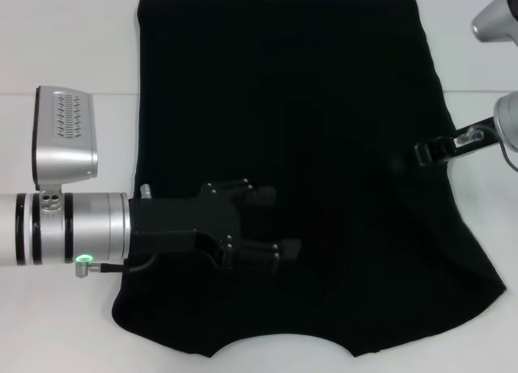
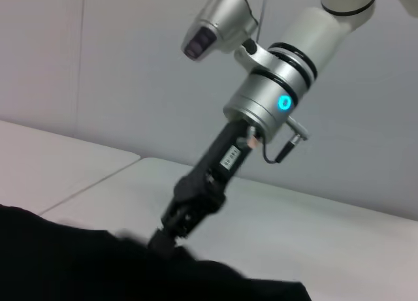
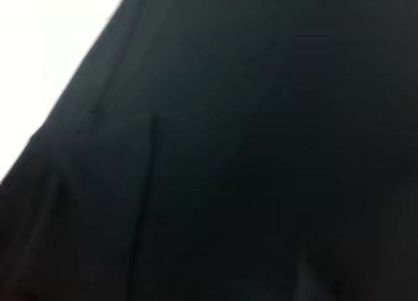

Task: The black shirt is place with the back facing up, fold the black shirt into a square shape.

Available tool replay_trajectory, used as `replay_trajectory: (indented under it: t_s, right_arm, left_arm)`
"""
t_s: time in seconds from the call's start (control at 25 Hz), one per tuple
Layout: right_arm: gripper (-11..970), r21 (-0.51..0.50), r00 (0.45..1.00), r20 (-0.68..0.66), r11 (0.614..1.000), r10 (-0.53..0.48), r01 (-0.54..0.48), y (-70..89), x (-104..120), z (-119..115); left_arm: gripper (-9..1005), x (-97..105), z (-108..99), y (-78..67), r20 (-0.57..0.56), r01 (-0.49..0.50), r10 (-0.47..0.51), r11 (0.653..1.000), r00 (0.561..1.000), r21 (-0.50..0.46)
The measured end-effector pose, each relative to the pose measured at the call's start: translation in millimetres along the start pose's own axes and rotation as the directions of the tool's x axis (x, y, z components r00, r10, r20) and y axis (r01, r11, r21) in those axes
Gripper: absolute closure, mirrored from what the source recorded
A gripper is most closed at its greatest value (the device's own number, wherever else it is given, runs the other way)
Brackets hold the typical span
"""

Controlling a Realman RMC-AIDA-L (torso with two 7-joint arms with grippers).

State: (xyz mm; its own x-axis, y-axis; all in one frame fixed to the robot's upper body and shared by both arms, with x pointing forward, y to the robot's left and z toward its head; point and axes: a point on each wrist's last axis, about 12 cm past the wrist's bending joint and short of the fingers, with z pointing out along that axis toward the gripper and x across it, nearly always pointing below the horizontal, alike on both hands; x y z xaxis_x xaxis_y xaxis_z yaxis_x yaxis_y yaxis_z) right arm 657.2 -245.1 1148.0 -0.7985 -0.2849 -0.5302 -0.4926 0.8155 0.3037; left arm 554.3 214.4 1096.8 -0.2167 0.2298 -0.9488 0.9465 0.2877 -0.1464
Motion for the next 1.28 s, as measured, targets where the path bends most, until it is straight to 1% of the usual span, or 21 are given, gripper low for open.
replay_trajectory:
  t_s: [0.12,0.24,0.36,0.52,0.64,0.72,0.84,0.92,1.0,1.08,1.28]
  right_arm:
    - [868,-0.015,1.0,0.025,1.0,0.006,-0.005,0.2,-1.3,-7.9]
    - [864,-0.025,0.995,0.089,0.999,0.037,-0.035,-8.2,2.0,-18.2]
    - [747,-0.053,0.988,0.143,0.997,0.064,-0.057,-15.7,5.4,-26.5]
    - [581,-0.086,0.975,0.201,0.993,0.098,-0.082,-24.1,14.5,-31.6]
    - [430,-0.116,0.958,0.265,0.99,0.111,-0.083,-28.7,24.5,-33.3]
    - [345,-0.151,0.942,0.317,0.986,0.113,-0.068,-28.9,32.7,-32.4]
    - [240,-0.206,0.91,0.407,0.979,0.085,0.0,-23.6,45.8,-26.4]
    - [170,-0.233,0.886,0.46,0.97,0.054,0.062,-15.7,53.6,-18.9]
    - [17,-0.239,0.862,0.506,0.962,0.009,0.13,-7.4,58.2,-12.0]
    - [17,-0.23,0.848,0.53,0.959,-0.018,0.164,-1.6,59.0,-5.6]
    - [16,-0.21,0.843,0.537,0.965,-0.023,0.16,3.2,51.0,4.2]
  left_arm:
    - [62,0.8,-1.3,0.6,0.003,0.005,-0.005,1.0,1.0,-0.007]
    - [61,1.6,-2.2,2.2,0.006,0.007,-0.007,1.0,1.0,-0.024]
    - [61,1.7,-2.1,2.9,0.007,0.006,-0.006,1.0,1.0,-0.031]
    - [61,1.7,-4.9,4.4,0.006,0.009,-0.009,0.999,1.0,-0.039]
    - [61,4.7,-13.6,4.1,0.011,0.029,-0.028,0.998,1.0,-0.052]
    - [61,7.1,-24.0,4.3,0.012,0.067,-0.066,0.995,0.998,-0.076]
    - [61,12.6,-40.5,4.2,0.026,0.138,-0.136,0.983,0.99,-0.12]
    - [61,18.0,-53.4,2.6,0.031,0.193,-0.19,0.97,0.981,-0.148]
    - [61,22.6,-63.6,1.0,0.029,0.225,-0.224,0.959,0.974,-0.173]
    - [61,28.4,-75.7,-2.1,0.034,0.251,-0.25,0.946,0.968,-0.205]
    - [61,45.8,-102.3,-10.9,0.032,0.301,-0.305,0.91,0.952,-0.285]
